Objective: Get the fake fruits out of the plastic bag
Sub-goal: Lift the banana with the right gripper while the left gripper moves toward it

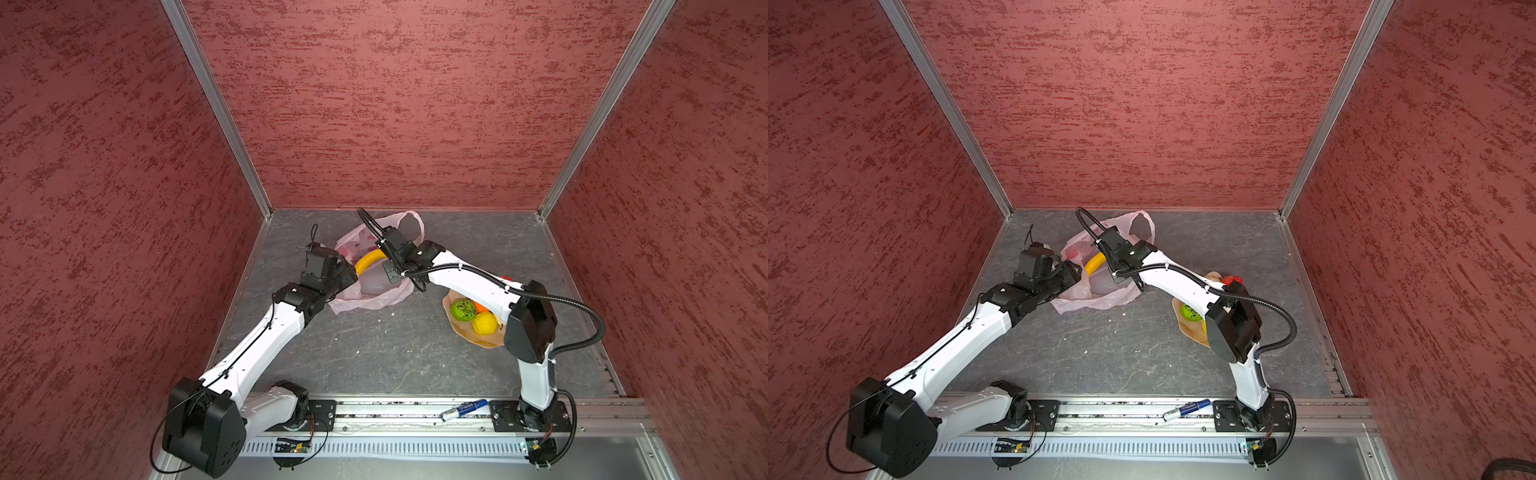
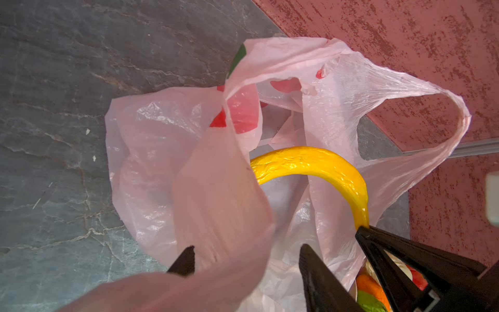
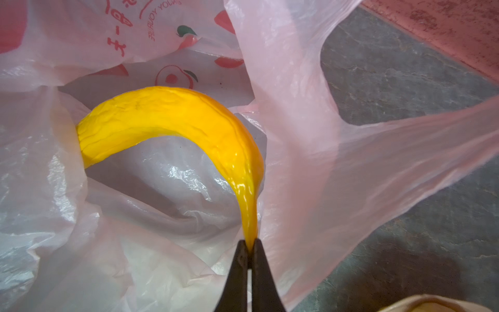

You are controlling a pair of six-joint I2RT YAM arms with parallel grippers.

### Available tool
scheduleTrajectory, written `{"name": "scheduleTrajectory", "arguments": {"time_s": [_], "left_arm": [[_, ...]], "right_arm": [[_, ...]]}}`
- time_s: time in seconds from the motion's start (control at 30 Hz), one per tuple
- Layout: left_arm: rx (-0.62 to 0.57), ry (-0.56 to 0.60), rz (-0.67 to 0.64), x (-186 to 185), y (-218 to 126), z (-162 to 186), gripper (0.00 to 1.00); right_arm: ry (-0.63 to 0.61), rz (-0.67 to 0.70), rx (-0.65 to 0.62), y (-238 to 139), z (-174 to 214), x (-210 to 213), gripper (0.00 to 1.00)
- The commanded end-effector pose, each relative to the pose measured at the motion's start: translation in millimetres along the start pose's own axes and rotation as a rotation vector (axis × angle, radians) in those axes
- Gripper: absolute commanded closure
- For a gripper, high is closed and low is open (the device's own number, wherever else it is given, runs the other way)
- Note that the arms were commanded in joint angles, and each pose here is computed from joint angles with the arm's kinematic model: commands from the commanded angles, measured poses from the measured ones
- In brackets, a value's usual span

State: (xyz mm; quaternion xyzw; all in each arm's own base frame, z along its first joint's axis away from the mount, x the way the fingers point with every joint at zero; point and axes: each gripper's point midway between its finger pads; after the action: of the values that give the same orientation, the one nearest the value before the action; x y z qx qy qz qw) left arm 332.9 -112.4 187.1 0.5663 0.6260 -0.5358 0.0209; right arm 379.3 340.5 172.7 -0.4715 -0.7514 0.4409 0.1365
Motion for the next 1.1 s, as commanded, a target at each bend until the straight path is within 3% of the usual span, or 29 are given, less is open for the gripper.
{"name": "scheduleTrajectory", "arguments": {"time_s": [0.0,0.3,0.67,0.9,1.07], "left_arm": [[0.018,0.032,0.043,-16.6,-0.8,-5.1,0.35],[0.038,0.045,0.120,-44.4,2.7,-12.2,0.24],[0.029,0.121,0.133,-44.8,-5.9,-20.1,0.16],[-0.022,0.153,0.010,-23.7,-13.3,-31.6,0.12],[-0.009,0.098,-0.054,-10.9,-20.2,-29.1,0.06]], "right_arm": [[0.054,0.040,-0.085,-33.5,-23.8,-19.0,0.99],[0.096,0.079,-0.141,-48.4,-35.2,-30.9,0.99],[0.107,0.140,-0.139,-51.1,-37.0,-45.5,0.99],[0.110,0.147,-0.137,-52.3,-36.1,-48.4,0.99],[0.117,0.141,-0.142,-52.3,-37.3,-48.0,0.99]]}}
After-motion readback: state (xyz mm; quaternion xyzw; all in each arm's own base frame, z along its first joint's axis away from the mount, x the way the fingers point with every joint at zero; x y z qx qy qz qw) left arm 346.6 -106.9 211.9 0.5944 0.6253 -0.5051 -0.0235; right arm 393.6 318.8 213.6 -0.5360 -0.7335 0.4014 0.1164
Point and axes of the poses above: each gripper's point midway between its finger pads, its own y axis out along the fingers, its own x axis along the line the jaws close on, z = x × y, and after that the axes turned 11 degrees about -y, right-handed
